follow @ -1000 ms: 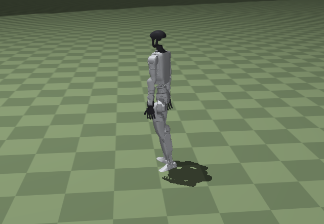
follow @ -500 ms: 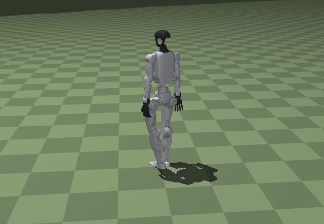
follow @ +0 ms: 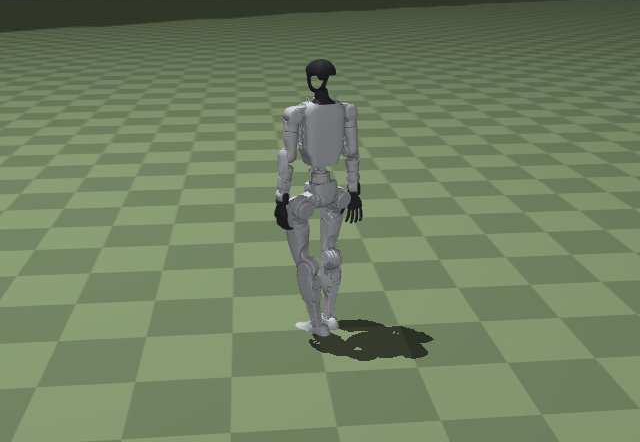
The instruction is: In place motions
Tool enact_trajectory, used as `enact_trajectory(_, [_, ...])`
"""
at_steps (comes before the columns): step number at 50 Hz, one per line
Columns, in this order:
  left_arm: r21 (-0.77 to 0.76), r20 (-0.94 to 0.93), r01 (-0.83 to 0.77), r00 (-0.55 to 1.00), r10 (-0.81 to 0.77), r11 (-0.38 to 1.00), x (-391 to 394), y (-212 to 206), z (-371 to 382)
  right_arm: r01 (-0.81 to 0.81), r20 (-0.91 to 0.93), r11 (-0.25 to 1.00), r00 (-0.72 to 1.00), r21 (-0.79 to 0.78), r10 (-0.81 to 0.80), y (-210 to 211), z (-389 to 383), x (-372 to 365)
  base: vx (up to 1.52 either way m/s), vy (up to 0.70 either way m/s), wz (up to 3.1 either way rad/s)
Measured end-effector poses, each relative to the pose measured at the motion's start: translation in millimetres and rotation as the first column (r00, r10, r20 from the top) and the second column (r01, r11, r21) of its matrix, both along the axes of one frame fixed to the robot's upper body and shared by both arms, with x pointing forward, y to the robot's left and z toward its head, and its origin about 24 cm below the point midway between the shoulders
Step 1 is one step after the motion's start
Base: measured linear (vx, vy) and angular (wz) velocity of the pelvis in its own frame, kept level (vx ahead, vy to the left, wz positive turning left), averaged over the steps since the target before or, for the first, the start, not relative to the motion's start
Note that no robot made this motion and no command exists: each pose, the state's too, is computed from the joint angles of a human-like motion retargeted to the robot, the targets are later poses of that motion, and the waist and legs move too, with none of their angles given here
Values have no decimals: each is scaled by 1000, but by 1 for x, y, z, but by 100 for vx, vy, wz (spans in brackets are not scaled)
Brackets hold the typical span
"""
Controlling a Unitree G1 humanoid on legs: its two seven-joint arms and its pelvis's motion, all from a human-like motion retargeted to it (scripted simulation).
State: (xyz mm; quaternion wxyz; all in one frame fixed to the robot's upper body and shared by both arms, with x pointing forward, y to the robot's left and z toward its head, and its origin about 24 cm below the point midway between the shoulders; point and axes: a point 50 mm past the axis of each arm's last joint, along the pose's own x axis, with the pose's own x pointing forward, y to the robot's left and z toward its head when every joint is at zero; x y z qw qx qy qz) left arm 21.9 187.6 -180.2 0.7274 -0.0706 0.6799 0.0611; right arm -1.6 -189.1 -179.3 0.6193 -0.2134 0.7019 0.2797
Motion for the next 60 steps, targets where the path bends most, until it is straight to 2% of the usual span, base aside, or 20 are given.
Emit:
enact_trajectory(9, [-2, 60, 33, 998, -33, 999, 18, -1, 1, -21, 19, 1000, 1000, -15, 21, -6, 1, 7, -8, 4, 71])
enact_trajectory(18, [-2, 123, 130, 984, -129, 991, 44, -10, 3, 22, -29, 998, 999, -51, -23, -14, 2, -14, -9, 1, 253])
enact_trajectory(30, [-1, 36, 49, 998, -49, 999, 11, -2, 0, 34, -25, 998, 999, -48, -35, -15, 2, -17, 2, -5, 170])
enact_trajectory(36, [-9, -28, -41, 999, 41, 999, -14, -3, -1, 19, 49, 999, 999, -47, -17, -18, 2, 3, -1, -2, 55])
enact_trajectory(43, [-19, -88, -58, 995, 56, 998, -32, -3, 0, 52, 117, 999, 992, -14, -50, -13, 1, 18, -3, -7, 51])
enact_trajectory(55, [33, 9, 2, 1000, -3, 999, 7, 17, 3, -8, 41, 1000, 999, 14, 8, -5, 0, -2, -3, -10, 101])
enact_trajectory(60, [9, 61, -13, 998, 13, 1000, 27, 5, 3, 11, 1, 1000, 1000, 9, -11, -6, 1, -9, 2, 2, -27])
